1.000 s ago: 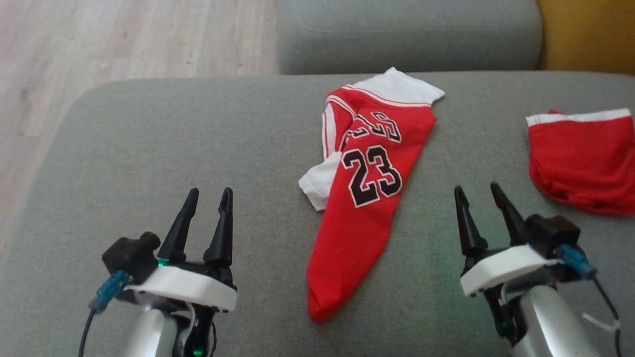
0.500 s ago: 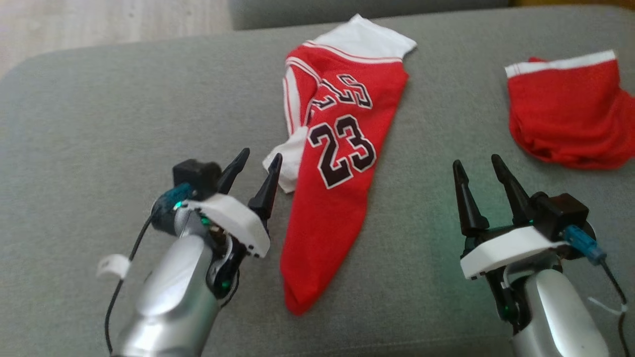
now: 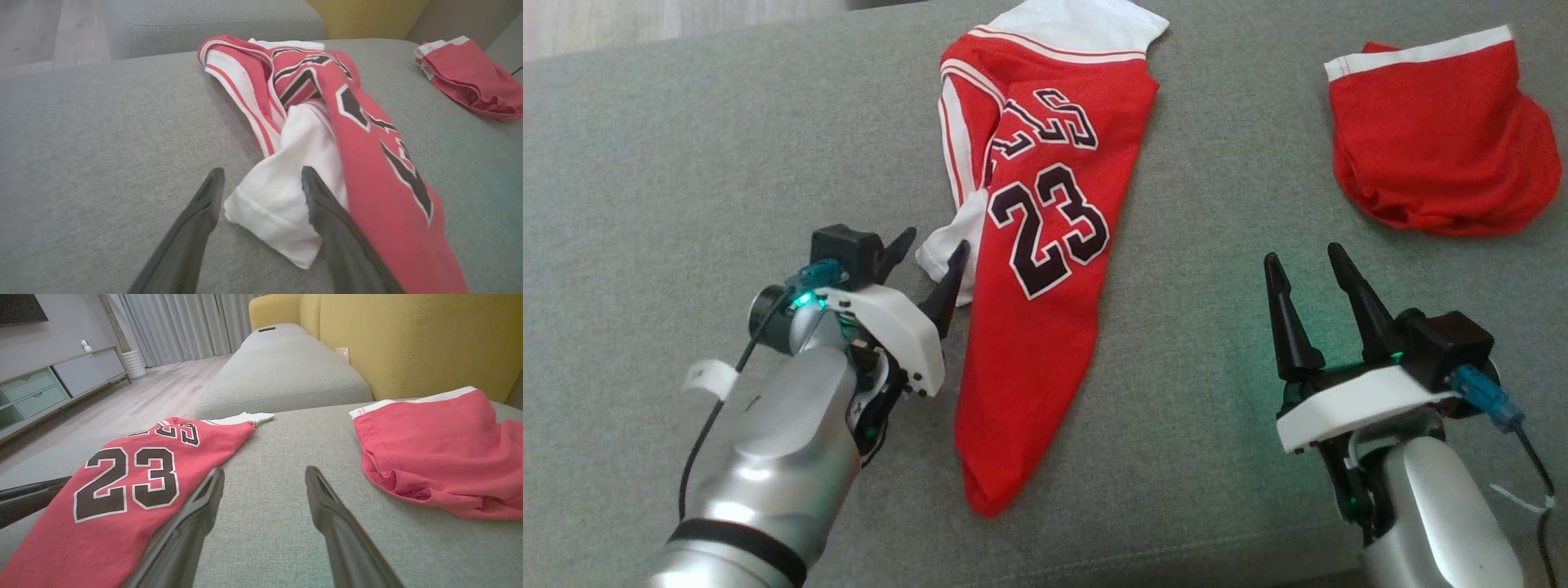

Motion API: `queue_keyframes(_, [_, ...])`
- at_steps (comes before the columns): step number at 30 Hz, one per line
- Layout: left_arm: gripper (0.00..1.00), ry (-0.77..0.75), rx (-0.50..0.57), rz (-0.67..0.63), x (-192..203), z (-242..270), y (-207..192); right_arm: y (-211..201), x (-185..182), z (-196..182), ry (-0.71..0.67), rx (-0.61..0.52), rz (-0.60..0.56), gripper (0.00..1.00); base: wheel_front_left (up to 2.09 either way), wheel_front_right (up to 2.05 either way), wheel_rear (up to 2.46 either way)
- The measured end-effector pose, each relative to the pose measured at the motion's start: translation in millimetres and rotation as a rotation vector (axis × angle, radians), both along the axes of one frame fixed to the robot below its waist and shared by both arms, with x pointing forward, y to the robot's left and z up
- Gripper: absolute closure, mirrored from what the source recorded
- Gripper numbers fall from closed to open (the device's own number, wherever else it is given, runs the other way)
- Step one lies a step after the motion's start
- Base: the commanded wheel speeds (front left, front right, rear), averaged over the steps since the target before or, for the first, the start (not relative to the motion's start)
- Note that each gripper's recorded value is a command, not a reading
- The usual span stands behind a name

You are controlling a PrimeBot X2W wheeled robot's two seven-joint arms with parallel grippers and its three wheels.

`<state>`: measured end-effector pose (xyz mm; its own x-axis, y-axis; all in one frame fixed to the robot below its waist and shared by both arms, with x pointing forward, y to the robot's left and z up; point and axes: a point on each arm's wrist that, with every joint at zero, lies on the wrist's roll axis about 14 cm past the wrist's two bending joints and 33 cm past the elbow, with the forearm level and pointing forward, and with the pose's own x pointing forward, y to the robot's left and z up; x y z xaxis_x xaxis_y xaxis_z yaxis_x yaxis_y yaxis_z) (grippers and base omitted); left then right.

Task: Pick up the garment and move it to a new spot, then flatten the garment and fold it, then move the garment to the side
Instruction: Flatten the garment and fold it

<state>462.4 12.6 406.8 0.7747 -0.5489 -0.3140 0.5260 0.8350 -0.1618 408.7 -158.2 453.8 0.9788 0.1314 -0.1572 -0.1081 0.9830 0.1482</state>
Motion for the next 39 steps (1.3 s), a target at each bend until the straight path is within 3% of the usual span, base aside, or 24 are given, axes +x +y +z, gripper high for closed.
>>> queue_keyframes(2, [0.0, 0.015, -0.001, -0.016, -3, -4, -5, -1, 1, 0, -0.001, 0.001, -0.003, 0.0, 0.0, 0.0, 0.0])
queue_keyframes(3, [0.06, 0.015, -0.001, -0.016, -3, -4, -5, -1, 1, 0, -0.001, 0.001, -0.003, 0.0, 0.0, 0.0, 0.0])
queue_keyframes(4, [0.58, 0.023, -0.002, -0.022, -5, -6, -7, -2, 1, 0, -0.003, 0.001, -0.005, 0.0, 0.0, 0.0, 0.0])
queue_keyframes(5, [1.0, 0.032, -0.003, -0.025, -6, -8, -8, -2, 2, 1, -0.005, 0.0, -0.006, 0.0, 0.0, 0.0, 0.0])
queue_keyframes(16, [1.0, -0.034, -0.038, 0.021, 8, 16, 6, 0, 2, 8, -0.027, 0.003, -0.002, 0.0, 0.0, 0.0, 0.0])
queue_keyframes(20, [1.0, -0.153, -0.104, 0.117, 29, 61, 25, 4, 2, 13, -0.043, 0.014, 0.008, 0.0, 0.0, 0.0, 0.0])
queue_keyframes(27, [1.0, -0.375, -0.117, 0.309, 47, 132, 88, 19, 3, 19, -0.06, 0.028, 0.049, 0.0, 0.0, 0.0, 0.0])
queue_keyframes(39, [1.0, -0.42, 0.018, 0.64, 25, 135, 224, 51, 3, 16, -0.046, 0.055, 0.135, 0.0, 0.0, 0.0, 0.0])
